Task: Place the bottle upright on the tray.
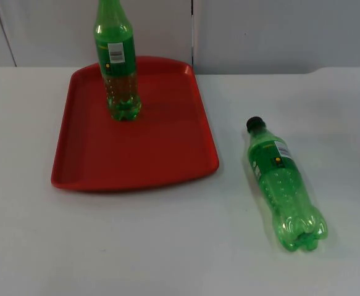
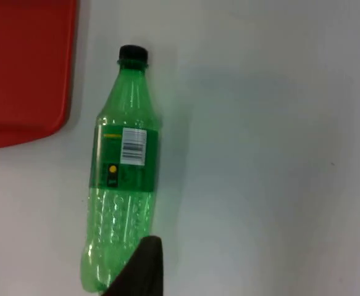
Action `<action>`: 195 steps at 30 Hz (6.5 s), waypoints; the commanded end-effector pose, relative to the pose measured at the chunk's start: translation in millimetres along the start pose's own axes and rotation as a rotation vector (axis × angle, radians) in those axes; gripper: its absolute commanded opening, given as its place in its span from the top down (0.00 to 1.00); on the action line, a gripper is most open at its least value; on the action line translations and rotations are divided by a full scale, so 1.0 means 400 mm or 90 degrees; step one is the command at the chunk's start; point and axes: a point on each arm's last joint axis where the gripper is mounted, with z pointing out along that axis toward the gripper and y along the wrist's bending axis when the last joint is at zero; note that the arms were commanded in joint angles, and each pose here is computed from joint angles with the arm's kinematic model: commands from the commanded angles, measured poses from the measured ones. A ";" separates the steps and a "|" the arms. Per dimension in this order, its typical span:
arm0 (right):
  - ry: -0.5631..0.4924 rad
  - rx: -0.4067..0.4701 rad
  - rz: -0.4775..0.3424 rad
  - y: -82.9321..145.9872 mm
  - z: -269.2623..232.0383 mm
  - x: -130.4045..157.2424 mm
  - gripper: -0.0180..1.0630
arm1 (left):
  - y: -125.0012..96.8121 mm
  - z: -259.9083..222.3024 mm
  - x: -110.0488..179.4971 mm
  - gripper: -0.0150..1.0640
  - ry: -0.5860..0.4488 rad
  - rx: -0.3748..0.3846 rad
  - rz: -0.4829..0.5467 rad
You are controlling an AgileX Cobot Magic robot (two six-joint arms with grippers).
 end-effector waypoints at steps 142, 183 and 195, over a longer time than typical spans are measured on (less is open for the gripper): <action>-0.771 -0.153 -0.162 0.308 0.026 0.090 0.98 | -0.002 0.001 0.000 0.01 -0.007 0.008 -0.006; -0.834 -0.278 -0.269 0.415 0.397 0.102 0.98 | -0.002 0.001 0.000 0.01 -0.007 0.008 -0.006; -0.843 -0.302 -0.265 0.463 0.514 0.040 0.98 | -0.002 0.001 0.000 0.01 -0.007 0.008 -0.006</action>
